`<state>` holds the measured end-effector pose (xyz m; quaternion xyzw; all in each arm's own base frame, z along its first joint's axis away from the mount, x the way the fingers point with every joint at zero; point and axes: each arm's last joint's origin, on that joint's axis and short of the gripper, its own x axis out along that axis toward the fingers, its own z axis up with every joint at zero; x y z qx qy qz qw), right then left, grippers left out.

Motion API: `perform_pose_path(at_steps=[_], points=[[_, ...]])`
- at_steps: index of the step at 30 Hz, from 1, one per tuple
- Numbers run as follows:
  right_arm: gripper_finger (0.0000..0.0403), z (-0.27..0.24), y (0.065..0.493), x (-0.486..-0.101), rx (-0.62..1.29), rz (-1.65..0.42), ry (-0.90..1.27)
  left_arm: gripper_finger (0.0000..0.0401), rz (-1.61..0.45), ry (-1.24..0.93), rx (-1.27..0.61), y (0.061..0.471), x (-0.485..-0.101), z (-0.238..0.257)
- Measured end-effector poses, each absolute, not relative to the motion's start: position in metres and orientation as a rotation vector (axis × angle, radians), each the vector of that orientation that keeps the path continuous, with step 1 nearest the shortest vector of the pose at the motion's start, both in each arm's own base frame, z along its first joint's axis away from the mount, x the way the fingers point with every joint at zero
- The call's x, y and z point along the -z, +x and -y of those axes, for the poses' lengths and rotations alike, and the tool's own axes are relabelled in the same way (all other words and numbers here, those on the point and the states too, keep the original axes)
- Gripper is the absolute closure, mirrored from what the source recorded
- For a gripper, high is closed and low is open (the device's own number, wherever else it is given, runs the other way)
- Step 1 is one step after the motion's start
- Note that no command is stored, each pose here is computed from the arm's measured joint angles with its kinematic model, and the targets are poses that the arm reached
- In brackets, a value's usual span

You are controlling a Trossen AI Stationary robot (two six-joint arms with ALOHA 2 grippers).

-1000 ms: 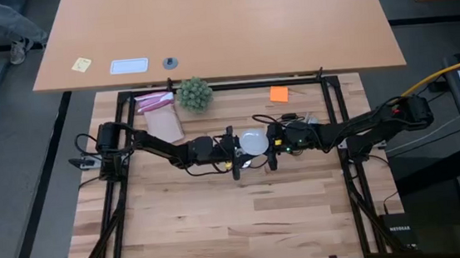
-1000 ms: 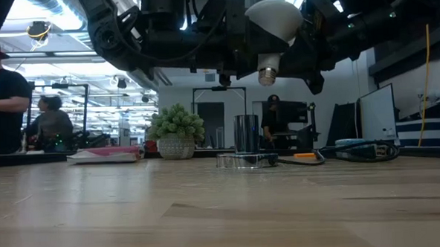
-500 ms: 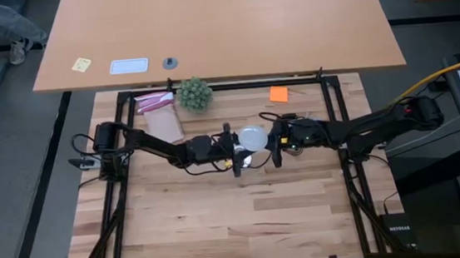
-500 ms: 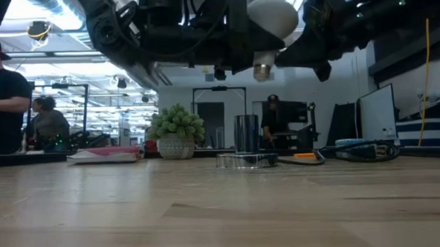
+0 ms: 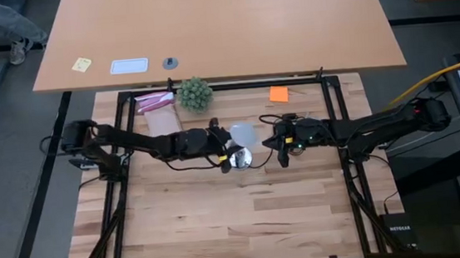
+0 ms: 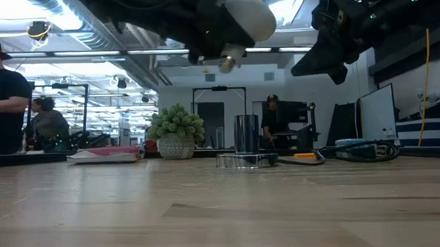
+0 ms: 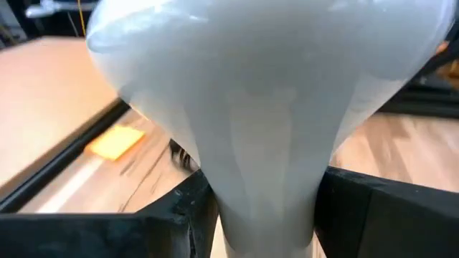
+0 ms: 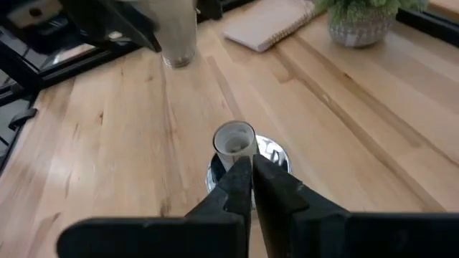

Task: Screw lightbulb
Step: Insert the lightbulb into the lamp

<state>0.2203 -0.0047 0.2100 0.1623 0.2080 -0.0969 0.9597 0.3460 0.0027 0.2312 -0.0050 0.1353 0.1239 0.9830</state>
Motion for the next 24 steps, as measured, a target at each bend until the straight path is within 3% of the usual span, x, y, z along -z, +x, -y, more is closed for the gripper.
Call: perform_pose_path(at_steps=[14, 24], points=[[0.0382, 0.005, 0.22, -0.208, 0.199, -0.435, 0.33, 0.0236, -0.488, -0.085, -0.278, 0.328, -0.224, -0.002], [0.0382, 0.005, 0.22, -0.208, 0.199, -0.435, 0.331, 0.0235, -0.465, -0.138, -0.397, 0.323, -0.217, 0.004]])
